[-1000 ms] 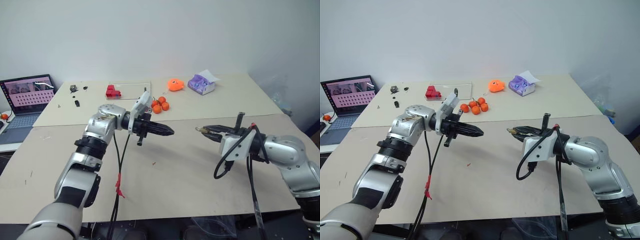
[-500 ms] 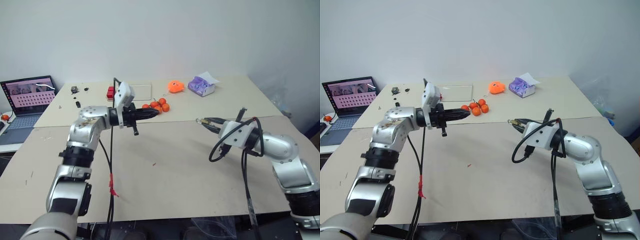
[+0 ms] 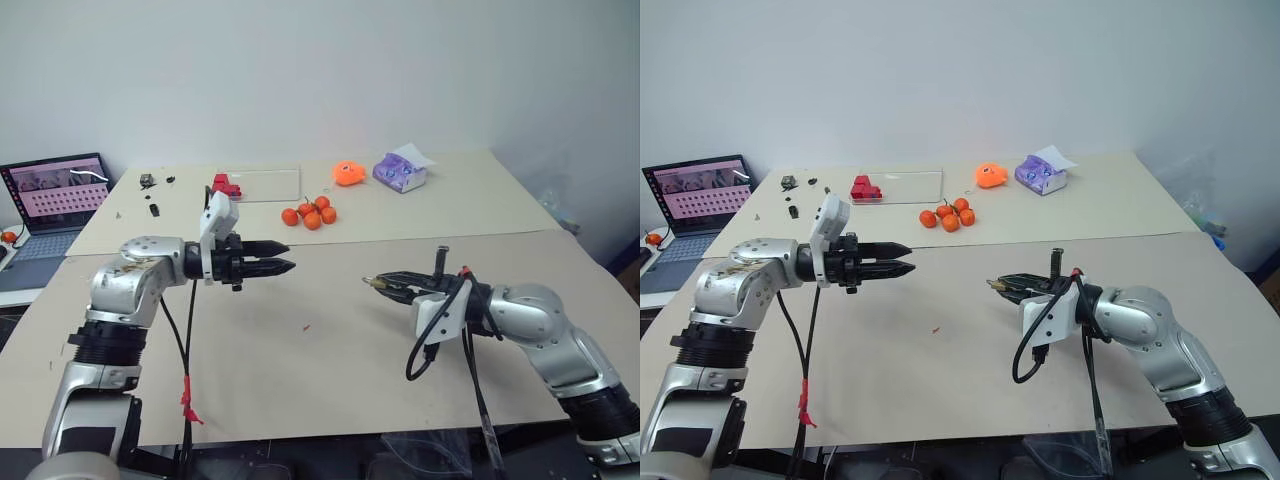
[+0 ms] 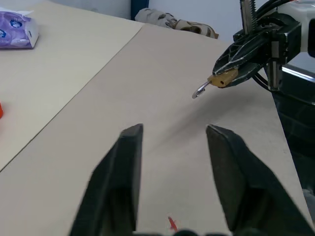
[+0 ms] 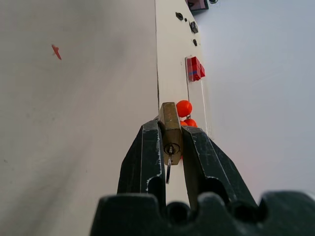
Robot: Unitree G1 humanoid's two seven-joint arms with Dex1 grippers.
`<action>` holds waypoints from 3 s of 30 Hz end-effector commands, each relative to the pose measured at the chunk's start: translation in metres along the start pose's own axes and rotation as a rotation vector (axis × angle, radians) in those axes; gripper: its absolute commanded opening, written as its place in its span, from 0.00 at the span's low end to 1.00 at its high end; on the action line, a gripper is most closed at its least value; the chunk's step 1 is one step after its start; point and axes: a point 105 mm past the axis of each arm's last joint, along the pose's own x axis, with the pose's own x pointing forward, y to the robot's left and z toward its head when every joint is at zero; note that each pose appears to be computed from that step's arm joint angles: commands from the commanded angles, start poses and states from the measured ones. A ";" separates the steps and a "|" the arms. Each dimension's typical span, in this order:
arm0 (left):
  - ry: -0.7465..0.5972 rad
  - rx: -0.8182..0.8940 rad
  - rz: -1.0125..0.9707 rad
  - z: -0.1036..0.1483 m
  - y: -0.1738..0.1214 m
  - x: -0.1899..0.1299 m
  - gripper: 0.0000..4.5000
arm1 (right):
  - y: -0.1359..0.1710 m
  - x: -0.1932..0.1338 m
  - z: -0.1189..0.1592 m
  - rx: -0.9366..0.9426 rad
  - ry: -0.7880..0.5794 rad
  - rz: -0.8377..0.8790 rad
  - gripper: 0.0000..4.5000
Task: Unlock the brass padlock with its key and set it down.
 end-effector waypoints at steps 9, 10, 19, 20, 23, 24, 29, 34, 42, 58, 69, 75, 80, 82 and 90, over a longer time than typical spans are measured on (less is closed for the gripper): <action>0.111 0.173 -0.028 0.001 -0.008 -0.020 0.99 | 0.014 0.042 0.019 -0.372 -0.161 -0.041 0.03; 0.111 0.174 -0.027 0.002 -0.008 -0.021 0.99 | 0.018 0.045 0.019 -0.406 -0.171 -0.038 0.03; 0.111 0.181 -0.021 0.007 -0.012 -0.024 0.99 | 0.060 0.081 0.006 -0.540 -0.249 0.013 0.03; 0.110 0.182 -0.019 0.008 -0.012 -0.024 0.99 | 0.059 0.085 0.004 -0.540 -0.253 0.013 0.03; 0.106 0.180 -0.014 0.008 -0.012 -0.024 0.99 | 0.054 0.091 0.005 -0.532 -0.281 0.007 0.03; 0.104 0.180 -0.013 0.007 -0.012 -0.024 0.99 | 0.053 0.093 0.006 -0.527 -0.294 0.010 0.03; 0.093 0.181 -0.013 0.006 -0.012 -0.021 1.00 | 0.059 0.098 0.010 -0.522 -0.341 0.066 0.14; 0.074 0.180 -0.015 0.007 -0.010 -0.016 1.00 | 0.059 0.083 -0.001 -0.524 -0.333 0.129 0.55; 0.057 0.176 -0.044 0.002 -0.011 -0.008 1.00 | 0.061 0.036 -0.031 -0.517 -0.249 0.228 0.99; -0.042 0.163 0.248 0.003 0.015 -0.034 1.00 | 0.034 -0.064 -0.059 0.883 0.124 0.262 0.99; -0.283 0.056 0.628 0.018 0.042 -0.019 1.00 | 0.001 -0.070 -0.050 1.325 0.095 -0.279 0.99; -0.272 0.051 0.813 0.000 0.051 -0.001 1.00 | -0.002 -0.062 -0.090 1.375 0.263 -0.661 0.99; -0.309 0.027 1.017 -0.010 0.064 -0.014 1.00 | -0.016 -0.062 -0.107 1.269 0.347 -0.819 0.99; -0.302 0.040 1.061 -0.015 0.065 -0.017 1.00 | -0.018 -0.065 -0.113 1.245 0.372 -0.862 0.99; -0.302 0.056 1.185 -0.028 0.073 -0.020 1.00 | -0.019 -0.069 -0.133 1.122 0.490 -0.961 0.99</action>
